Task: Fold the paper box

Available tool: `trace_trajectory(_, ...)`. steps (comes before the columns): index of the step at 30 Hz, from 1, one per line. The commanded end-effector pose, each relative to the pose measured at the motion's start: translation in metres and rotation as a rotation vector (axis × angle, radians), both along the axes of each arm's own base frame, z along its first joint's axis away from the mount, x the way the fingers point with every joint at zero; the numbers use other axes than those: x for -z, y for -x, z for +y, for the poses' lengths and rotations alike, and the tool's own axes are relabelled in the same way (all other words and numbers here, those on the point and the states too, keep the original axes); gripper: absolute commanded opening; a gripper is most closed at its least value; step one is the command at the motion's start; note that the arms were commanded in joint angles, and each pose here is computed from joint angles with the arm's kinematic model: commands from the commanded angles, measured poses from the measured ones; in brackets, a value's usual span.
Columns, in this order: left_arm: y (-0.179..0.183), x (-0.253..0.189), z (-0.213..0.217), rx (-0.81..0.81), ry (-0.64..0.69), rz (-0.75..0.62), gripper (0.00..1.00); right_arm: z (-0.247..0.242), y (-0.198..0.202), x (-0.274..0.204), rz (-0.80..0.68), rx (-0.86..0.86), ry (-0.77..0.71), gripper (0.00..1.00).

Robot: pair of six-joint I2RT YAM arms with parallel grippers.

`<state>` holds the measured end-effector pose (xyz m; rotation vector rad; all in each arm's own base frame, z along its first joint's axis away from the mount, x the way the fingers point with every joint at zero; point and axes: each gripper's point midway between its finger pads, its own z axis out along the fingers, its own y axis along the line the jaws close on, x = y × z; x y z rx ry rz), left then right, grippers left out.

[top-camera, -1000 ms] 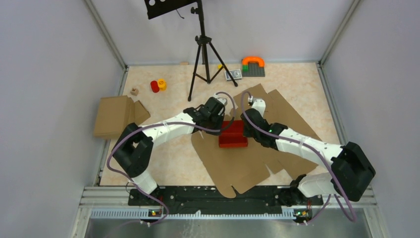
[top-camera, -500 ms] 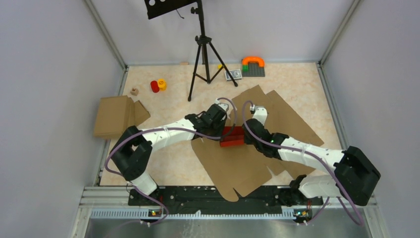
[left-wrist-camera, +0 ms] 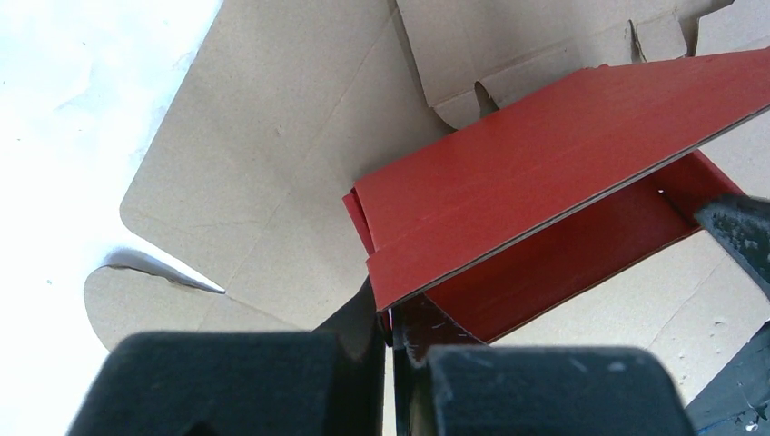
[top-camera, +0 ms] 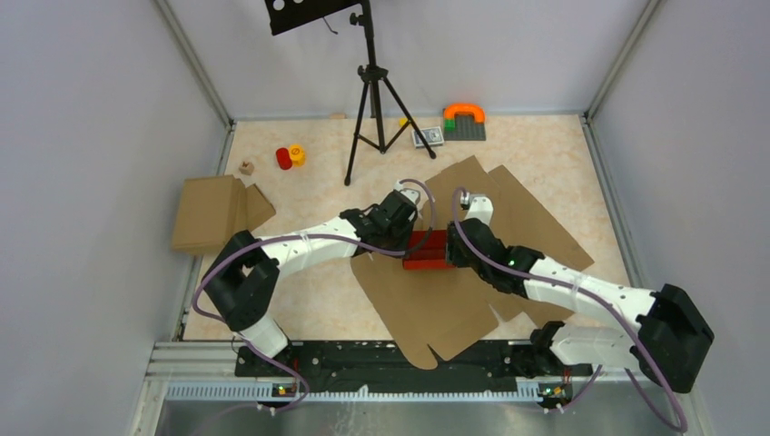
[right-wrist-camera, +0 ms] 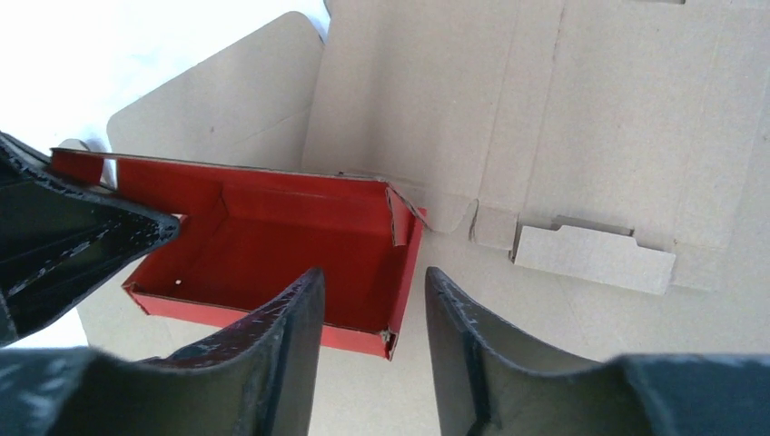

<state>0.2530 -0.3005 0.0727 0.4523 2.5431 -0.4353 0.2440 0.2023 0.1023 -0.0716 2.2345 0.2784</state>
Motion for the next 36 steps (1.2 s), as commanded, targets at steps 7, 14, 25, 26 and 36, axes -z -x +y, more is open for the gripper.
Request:
trace_trajectory(7, -0.005, -0.017, -0.01, 0.025, 0.017, -0.042, 0.0, 0.005, 0.012, -0.031, -0.04, -0.042, -0.112, 0.72)
trace_trajectory(14, -0.004, -0.017, -0.011, 0.028, 0.013, -0.043, 0.0, -0.004, -0.004, -0.061, -0.043, 0.06, -0.195, 0.89)
trace_trajectory(25, 0.0, -0.015, -0.013, 0.033, 0.008, -0.043, 0.0, -0.006, -0.018, -0.063, 0.154, 0.464, -0.511, 0.93)
trace_trajectory(26, 0.0, -0.016, -0.013, 0.033, 0.009, -0.045, 0.0, -0.003, -0.017, -0.061, 0.18, 0.472, -0.521, 0.93)
trace_trajectory(36, 0.008, -0.012, -0.014, 0.033, 0.001, -0.045, 0.0, -0.007, 0.007, -0.004, 0.389, 0.598, -0.45, 0.94)
